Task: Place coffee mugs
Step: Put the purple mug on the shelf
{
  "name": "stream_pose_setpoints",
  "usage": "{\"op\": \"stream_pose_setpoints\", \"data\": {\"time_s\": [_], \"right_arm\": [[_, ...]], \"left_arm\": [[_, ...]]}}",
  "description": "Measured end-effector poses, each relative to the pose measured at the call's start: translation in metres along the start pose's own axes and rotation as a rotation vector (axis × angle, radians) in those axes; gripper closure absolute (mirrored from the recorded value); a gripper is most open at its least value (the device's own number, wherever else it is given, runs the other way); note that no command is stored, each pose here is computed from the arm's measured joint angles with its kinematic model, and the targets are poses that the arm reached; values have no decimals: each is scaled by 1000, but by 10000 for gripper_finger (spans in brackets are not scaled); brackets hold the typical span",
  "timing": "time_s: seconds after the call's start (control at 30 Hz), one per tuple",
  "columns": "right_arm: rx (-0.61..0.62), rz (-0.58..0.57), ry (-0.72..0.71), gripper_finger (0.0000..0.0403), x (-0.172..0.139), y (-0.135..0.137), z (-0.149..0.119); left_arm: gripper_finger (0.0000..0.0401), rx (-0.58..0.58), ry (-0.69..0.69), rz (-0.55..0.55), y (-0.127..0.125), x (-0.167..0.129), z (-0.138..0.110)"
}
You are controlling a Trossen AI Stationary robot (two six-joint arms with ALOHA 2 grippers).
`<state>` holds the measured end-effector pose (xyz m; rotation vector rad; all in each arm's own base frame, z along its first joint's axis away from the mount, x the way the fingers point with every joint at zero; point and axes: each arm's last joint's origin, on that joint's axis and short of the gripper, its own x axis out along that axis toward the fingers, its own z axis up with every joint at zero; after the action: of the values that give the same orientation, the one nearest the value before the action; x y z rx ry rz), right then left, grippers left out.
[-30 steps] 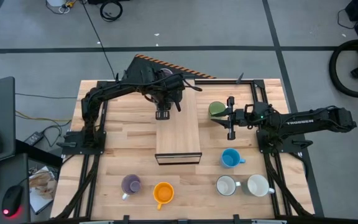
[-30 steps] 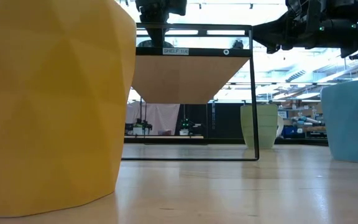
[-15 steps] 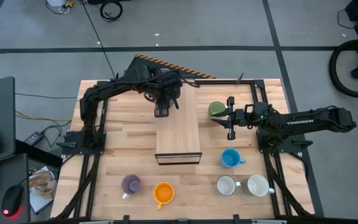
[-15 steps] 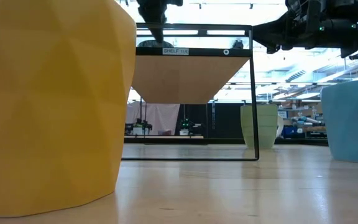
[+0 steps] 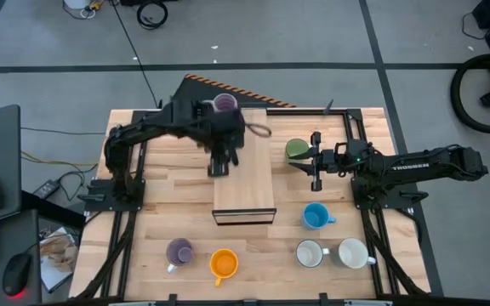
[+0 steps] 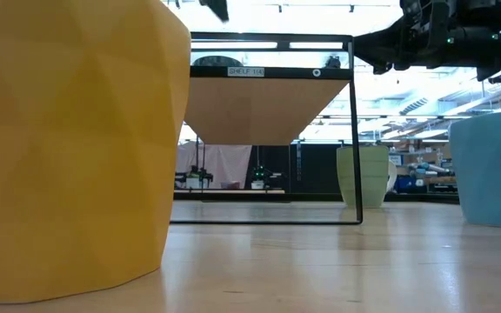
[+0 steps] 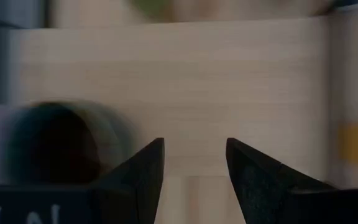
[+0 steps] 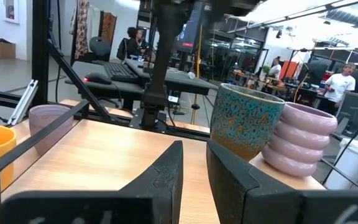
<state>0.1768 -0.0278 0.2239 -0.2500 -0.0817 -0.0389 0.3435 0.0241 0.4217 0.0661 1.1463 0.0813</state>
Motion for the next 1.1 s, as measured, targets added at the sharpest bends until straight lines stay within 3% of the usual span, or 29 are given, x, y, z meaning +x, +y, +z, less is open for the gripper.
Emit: {"op": "stream_pose_setpoints", "data": {"time_s": [0.2,0.6,0.83,1.0,1.1], "right_arm": [[-6,-2,-2,325,0,0,0],[-53,-25,-24,325,0,-4,2],[-82,-55,-63,325,-2,-10,5],[-94,-68,-99,325,-3,-14,8],[-101,-88,-116,325,-4,-17,10]], "left_arm": [[237,-79,21,-85,-52,1,-1],[258,-268,212,-73,-157,27,-35],[260,-503,168,-19,-190,3,-64],[260,-659,221,24,-209,9,-83],[260,-770,320,45,-220,21,-96]]}}
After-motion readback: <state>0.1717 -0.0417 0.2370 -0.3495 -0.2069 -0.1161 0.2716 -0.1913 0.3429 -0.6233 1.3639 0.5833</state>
